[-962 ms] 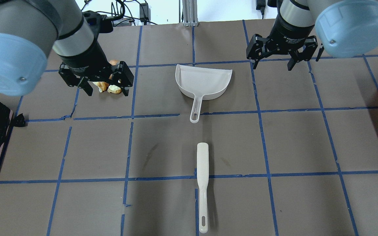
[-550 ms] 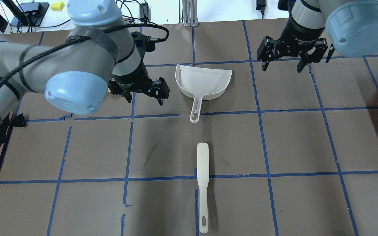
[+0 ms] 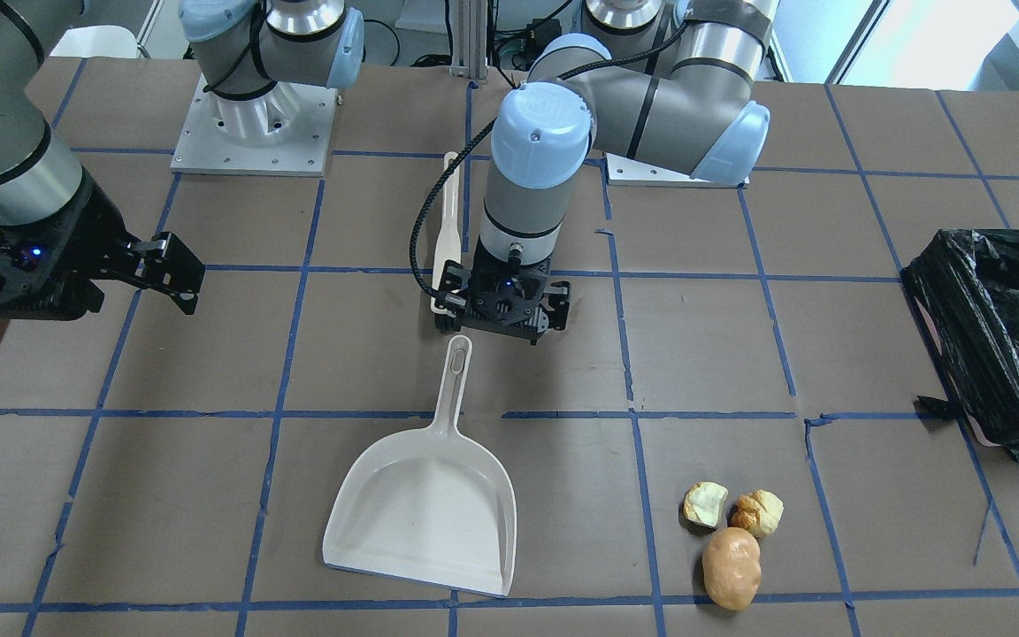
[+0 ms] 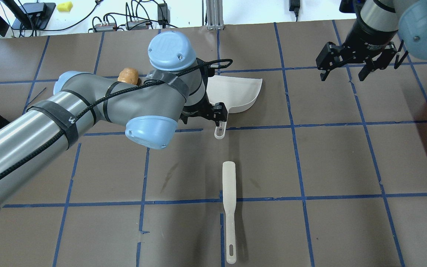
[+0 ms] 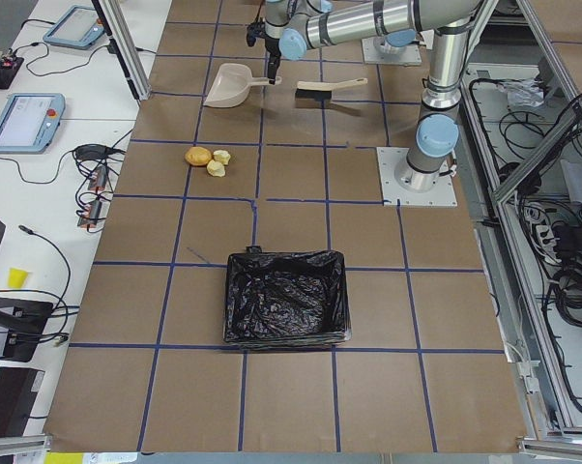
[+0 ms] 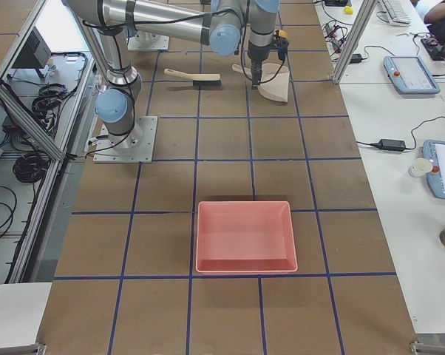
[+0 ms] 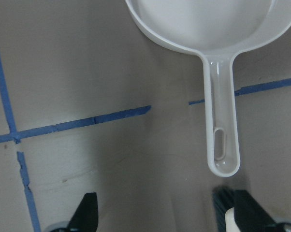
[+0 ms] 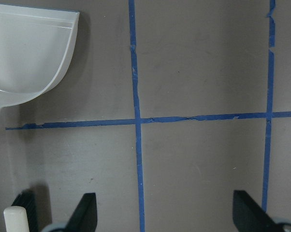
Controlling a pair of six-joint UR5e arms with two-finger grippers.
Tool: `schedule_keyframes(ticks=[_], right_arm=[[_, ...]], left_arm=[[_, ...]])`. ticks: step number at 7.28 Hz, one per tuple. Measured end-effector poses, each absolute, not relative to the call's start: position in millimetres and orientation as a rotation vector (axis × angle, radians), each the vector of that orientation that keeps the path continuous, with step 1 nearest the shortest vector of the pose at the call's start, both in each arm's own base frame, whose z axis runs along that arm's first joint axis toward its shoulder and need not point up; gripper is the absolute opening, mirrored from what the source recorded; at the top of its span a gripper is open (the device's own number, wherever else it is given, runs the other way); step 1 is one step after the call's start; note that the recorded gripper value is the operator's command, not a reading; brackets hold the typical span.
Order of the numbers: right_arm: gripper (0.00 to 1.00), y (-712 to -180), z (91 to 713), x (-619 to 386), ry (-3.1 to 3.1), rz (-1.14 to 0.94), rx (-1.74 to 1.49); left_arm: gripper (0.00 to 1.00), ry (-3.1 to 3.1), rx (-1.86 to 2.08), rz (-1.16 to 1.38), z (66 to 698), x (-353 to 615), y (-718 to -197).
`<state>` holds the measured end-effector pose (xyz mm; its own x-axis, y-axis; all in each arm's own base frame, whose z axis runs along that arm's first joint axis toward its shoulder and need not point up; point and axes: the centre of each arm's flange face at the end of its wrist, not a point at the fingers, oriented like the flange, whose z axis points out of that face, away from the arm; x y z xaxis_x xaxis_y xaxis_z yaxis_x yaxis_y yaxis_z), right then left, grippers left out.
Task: Sweep and dump trash in nearest bin
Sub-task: 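Lower the left gripper onto the dustpan handle and close it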
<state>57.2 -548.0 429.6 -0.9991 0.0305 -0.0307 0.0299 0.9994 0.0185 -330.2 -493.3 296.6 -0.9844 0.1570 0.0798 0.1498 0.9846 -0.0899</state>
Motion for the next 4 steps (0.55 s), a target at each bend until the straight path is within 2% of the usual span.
schedule_keyframes(ticks=[3, 4], right_arm=[[1.00, -545.1, 422.8, 49.6, 3.106, 0.049, 0.051], [1.00, -545.2, 422.6, 48.9, 3.104, 0.049, 0.054]], left_arm=[[0.98, -3.006, -0.265, 0.122, 250.5, -365.1, -493.3], [0.80, -3.004, -0.287, 0.119, 237.5, -373.8, -492.0]])
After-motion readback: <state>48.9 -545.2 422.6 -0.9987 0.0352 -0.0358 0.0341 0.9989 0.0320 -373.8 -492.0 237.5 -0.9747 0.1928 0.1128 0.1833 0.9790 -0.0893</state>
